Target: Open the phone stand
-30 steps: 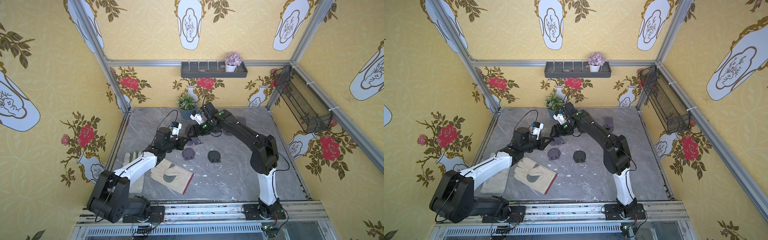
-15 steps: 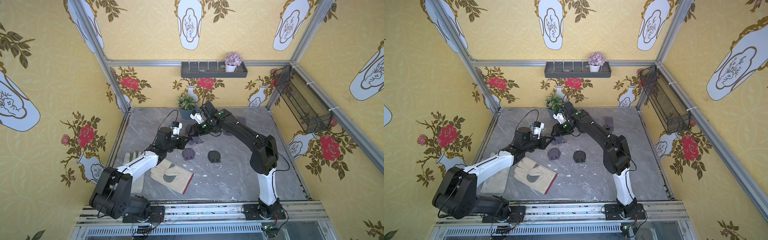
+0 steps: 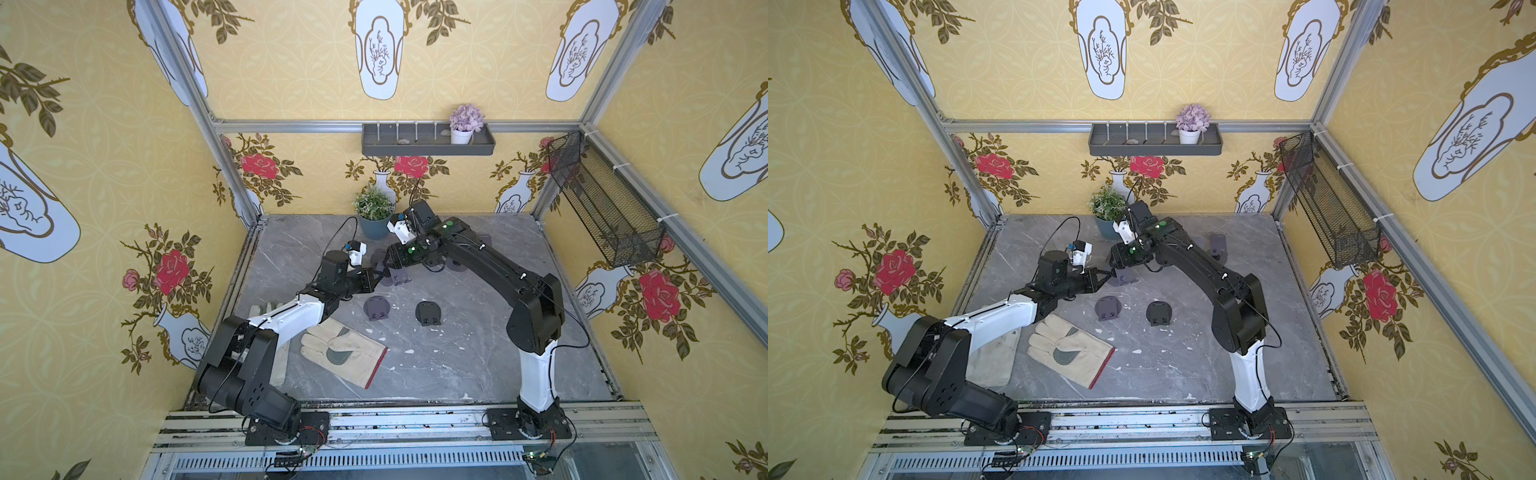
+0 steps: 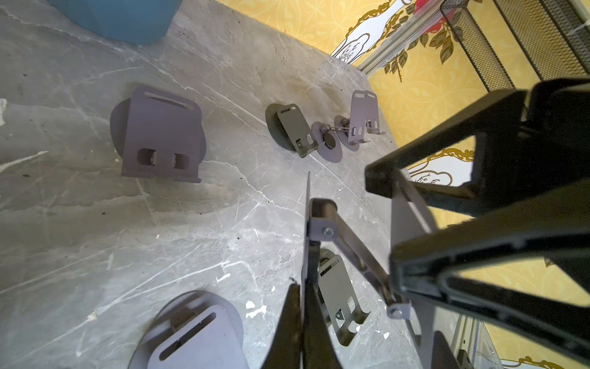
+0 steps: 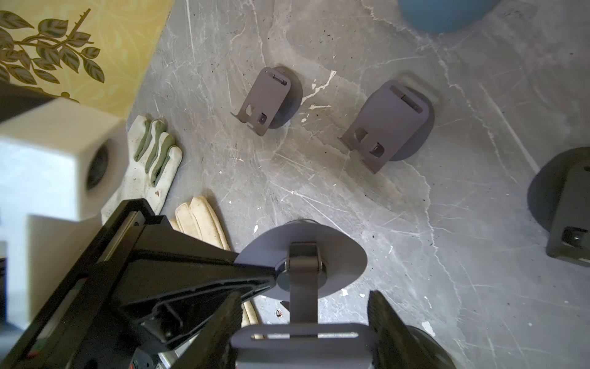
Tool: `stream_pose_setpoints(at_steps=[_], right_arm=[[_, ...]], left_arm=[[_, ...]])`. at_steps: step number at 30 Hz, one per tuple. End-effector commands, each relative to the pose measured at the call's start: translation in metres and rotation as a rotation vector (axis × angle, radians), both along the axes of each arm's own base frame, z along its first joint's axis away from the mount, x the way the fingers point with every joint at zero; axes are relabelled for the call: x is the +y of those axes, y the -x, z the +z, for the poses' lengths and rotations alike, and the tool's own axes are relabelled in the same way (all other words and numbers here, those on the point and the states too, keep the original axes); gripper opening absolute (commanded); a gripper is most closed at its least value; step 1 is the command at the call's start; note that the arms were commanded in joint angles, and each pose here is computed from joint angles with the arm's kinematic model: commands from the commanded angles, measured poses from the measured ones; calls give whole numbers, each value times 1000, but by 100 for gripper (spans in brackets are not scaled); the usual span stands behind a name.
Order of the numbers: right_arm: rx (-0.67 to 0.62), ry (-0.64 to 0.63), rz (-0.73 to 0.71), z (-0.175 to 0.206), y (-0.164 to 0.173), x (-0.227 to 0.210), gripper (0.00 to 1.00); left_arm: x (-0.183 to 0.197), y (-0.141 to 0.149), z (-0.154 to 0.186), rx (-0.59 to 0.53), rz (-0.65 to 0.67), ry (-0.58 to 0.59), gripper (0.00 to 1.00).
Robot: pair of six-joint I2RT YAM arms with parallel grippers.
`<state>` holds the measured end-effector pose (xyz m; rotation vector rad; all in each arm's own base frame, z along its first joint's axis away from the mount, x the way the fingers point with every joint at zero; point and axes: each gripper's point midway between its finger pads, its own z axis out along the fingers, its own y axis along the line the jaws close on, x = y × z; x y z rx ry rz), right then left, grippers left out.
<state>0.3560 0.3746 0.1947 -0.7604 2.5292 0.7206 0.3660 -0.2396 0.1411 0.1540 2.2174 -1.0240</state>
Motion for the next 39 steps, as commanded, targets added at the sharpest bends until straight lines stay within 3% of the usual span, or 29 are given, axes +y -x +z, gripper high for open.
stream_pose_setpoints(at_steps=[1,23,25,26,27,39], right_arm=[[-70,-12,-44,22,-7,-7,42],[-35,-6,-32,7,5,-1,42],[-21,-12,-16,5,6,3,52],[-11,-18,-7,4,7,5,69],[-2,-23,-2,2,8,7,95],[52,-61,13,-13,7,16,98]], left_arm=[[38,5,-56,195,161,-153,0],[34,-5,-39,151,130,-84,0],[32,-5,-37,142,121,-79,0],[32,-4,-36,138,117,-75,0],[31,-4,-34,134,113,-70,0],[24,-2,-25,110,75,-30,0]])
